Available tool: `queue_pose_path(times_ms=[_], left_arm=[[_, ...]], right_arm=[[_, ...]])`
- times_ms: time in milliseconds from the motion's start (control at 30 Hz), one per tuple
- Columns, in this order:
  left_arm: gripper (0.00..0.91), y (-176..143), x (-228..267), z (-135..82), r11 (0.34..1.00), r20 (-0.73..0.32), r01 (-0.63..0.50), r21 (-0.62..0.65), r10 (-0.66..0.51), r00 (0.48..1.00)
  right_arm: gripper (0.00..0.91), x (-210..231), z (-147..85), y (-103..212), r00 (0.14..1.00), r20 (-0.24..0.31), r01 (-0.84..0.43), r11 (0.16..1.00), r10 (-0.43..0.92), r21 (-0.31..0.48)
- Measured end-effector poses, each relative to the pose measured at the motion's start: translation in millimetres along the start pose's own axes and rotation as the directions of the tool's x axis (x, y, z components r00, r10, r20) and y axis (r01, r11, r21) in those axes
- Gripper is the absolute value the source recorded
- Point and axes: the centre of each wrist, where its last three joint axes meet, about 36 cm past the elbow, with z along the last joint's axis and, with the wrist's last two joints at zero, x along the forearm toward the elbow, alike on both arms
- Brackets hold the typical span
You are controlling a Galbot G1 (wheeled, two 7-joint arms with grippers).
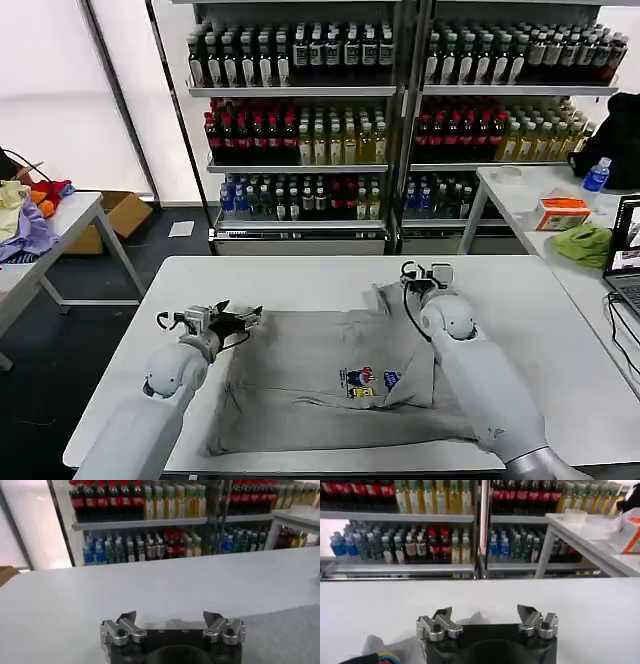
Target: Fold and organize the clothes.
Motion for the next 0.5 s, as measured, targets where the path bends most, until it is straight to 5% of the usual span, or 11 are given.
queue_pose_path(times_ms=[367,500], left_arm=[[0.897,5,2,5,1.0,-0.02,0.006,-0.009,-0.006,1.0],[0.685,5,3,10,1.0,-0.03,0.007,-0.008,-0.007,1.0]], right_arm=[[0.907,-12,8,10,1.0,-0.023,-0.003,1.0,0.004,0.014],[0.907,-14,10,13,0.999,-0.032,-0.004,1.0,0.004,0.019]])
